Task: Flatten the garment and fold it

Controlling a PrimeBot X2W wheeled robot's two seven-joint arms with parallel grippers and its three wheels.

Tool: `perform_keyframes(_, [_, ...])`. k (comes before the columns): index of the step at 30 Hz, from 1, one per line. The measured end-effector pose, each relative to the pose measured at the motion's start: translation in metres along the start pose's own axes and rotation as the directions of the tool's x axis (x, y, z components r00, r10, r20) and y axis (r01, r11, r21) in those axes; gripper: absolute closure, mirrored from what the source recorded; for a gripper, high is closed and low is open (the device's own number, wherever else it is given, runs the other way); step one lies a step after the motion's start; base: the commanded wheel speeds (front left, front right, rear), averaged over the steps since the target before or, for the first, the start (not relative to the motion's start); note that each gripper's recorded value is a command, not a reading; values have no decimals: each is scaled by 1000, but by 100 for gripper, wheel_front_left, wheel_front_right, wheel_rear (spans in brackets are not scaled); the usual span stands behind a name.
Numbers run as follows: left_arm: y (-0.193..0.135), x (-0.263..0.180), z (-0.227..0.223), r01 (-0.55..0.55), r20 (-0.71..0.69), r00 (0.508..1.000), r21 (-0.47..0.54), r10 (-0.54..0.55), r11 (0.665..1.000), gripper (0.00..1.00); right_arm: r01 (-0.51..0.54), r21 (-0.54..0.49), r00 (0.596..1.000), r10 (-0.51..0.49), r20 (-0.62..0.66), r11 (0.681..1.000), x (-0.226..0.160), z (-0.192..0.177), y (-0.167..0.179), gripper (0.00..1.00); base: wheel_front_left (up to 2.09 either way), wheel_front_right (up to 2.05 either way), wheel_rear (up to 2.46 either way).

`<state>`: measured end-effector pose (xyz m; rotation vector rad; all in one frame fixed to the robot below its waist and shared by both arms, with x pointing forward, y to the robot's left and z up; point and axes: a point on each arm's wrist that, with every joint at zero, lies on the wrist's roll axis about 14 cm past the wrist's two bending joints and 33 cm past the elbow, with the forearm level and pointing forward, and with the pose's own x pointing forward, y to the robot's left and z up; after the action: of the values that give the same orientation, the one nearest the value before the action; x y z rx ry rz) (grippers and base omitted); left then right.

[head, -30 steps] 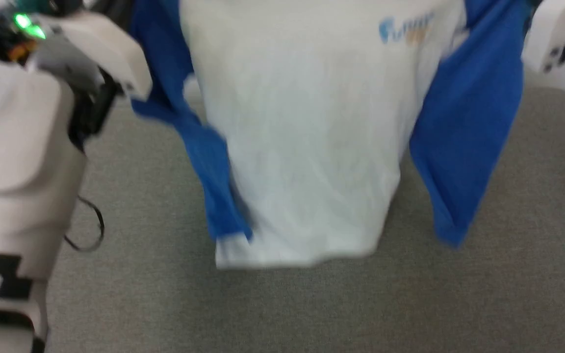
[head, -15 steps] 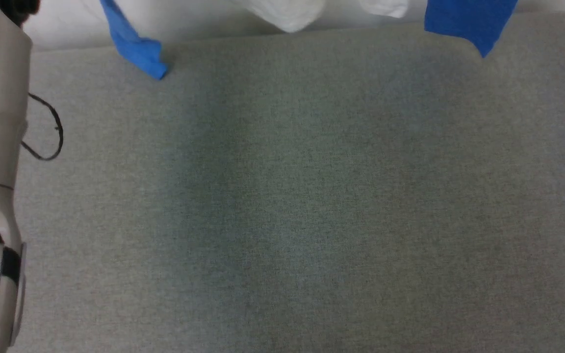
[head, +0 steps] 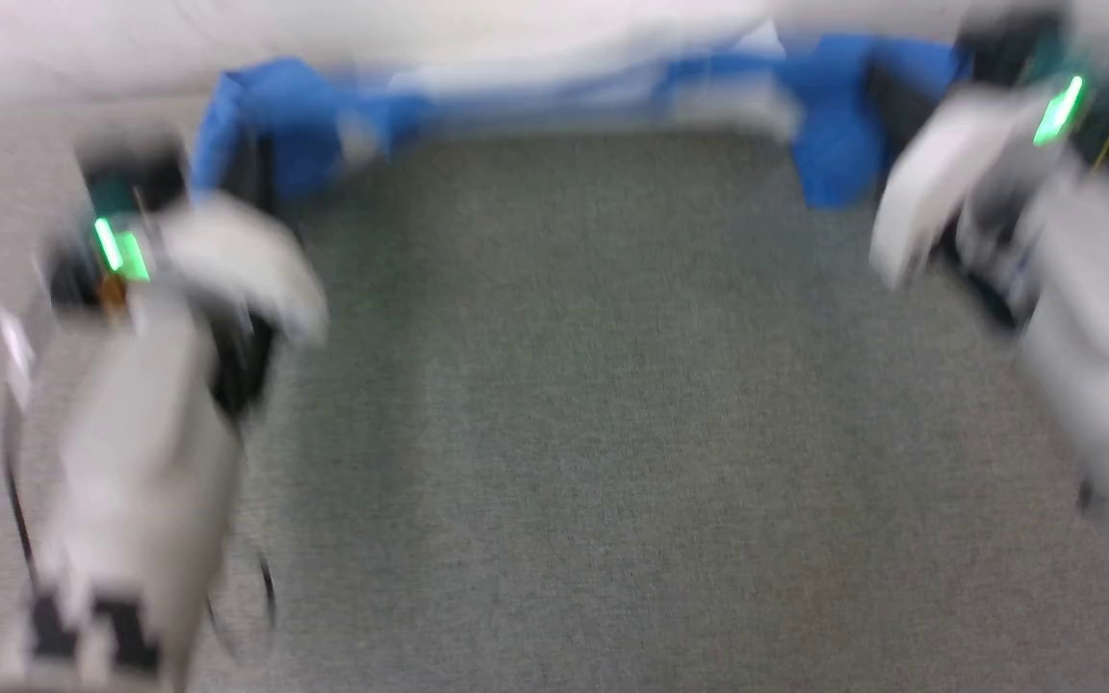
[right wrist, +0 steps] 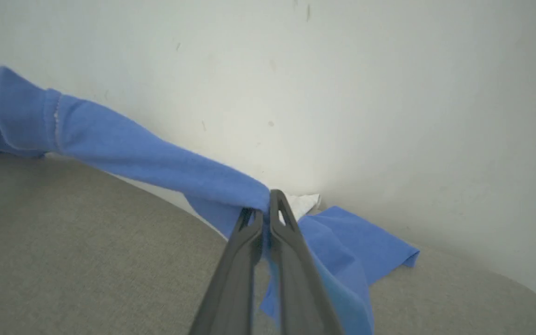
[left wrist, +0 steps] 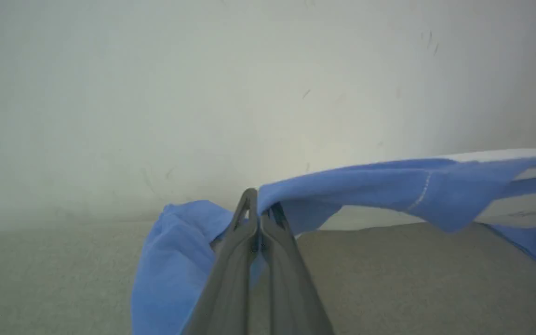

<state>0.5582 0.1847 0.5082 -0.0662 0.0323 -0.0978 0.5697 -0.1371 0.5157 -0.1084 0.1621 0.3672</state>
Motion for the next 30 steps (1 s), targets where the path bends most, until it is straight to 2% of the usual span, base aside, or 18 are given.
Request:
perform_keyframes(3, [0, -47, -39, -19, -78, 997, -35, 17, 999, 100, -39, 39, 998, 41, -56, 998, -26, -33, 21, 100, 0, 0, 0])
perform_keyframes(7, [-7, -111, -71, -36, -142, 989, -63, 26, 997, 100, -63, 89, 994, 71, -88, 994, -64, -59, 38, 100, 0, 0, 0])
perform_keyframes(16, [-21, -225, -81, -88, -237, 969, -92, 64, 992, 100, -91, 146, 992, 102, -70, 985, -147, -72, 64, 100, 0, 0, 0])
perform_keyframes(24, [-36, -302, -93, -108, -391, 919, -105, 59, 989, 100, 14, 217, 986, 23, -166, 976, -226, -112, 73, 100, 0, 0, 0])
perform_keyframes(30, [-44, -343, -119, -134, -531, 846, -123, 49, 983, 100, 107, 266, 950, -19, -313, 958, -277, -146, 94, 100, 0, 0, 0])
